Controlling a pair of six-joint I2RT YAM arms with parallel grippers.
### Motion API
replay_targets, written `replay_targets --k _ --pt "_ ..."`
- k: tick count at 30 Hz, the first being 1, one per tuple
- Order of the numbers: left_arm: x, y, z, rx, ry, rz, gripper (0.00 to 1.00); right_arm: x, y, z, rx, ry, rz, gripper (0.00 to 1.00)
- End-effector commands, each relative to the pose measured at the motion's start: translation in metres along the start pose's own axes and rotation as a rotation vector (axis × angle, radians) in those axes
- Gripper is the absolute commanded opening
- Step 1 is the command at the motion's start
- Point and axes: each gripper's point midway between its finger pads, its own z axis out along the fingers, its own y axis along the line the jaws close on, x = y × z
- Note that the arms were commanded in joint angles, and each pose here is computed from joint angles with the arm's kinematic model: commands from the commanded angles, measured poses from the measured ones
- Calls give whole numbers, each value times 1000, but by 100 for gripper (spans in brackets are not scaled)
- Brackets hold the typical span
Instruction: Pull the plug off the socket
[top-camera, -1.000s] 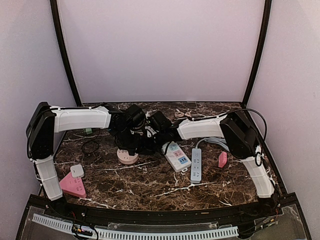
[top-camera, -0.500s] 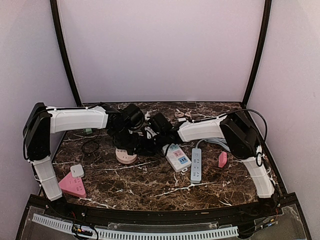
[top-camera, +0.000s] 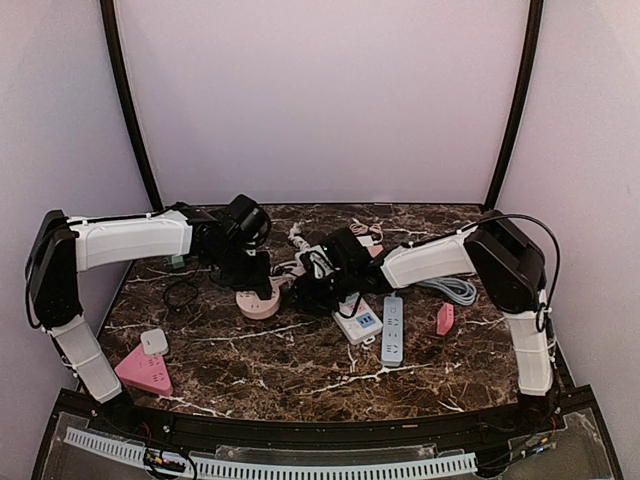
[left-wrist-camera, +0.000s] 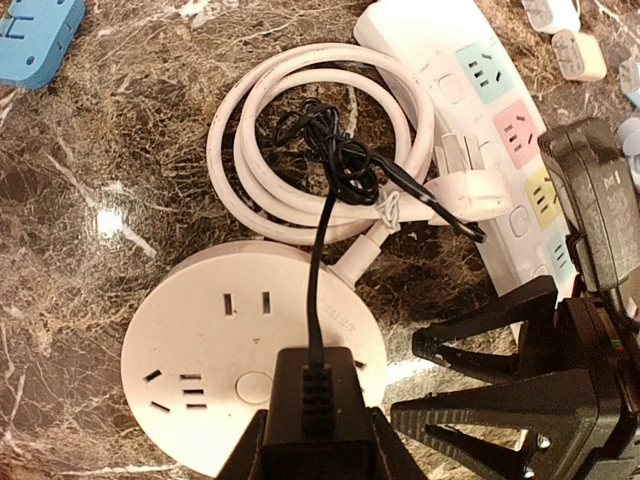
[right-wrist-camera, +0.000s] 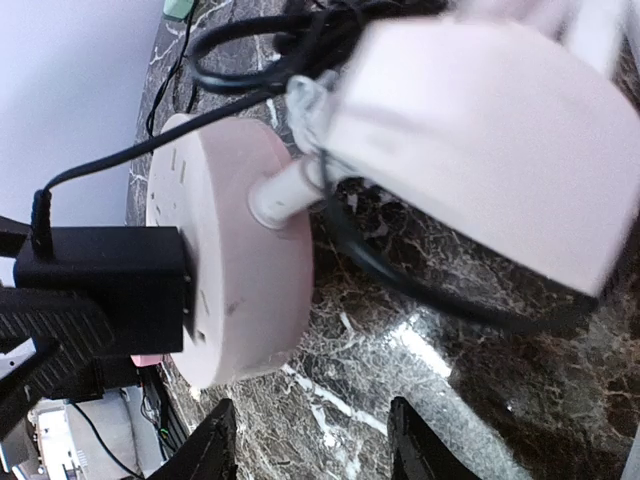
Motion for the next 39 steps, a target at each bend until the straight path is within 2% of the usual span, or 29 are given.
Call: replay_targets --k 1,12,22,31,34,39 --pt "-14 -12 -16 203 -36 -98 6 -10 11 -14 -90 -43 13 50" --pt "-7 -19 -11 306 5 -146 5 -16 32 -23 -224 -66 16 61" --pt "-9 -29 -18 388 11 -170 5 -11 18 -16 -210 -53 43 61" --pt "-11 -33 -21 410 8 -177 5 -10 7 -14 -168 -52 56 58" --pt "-11 -33 -22 416 9 -179 5 -9 5 -12 -168 -49 61 51" --pt "-11 -40 -23 462 17 -185 5 -12 8 -11 -182 -49 65 46"
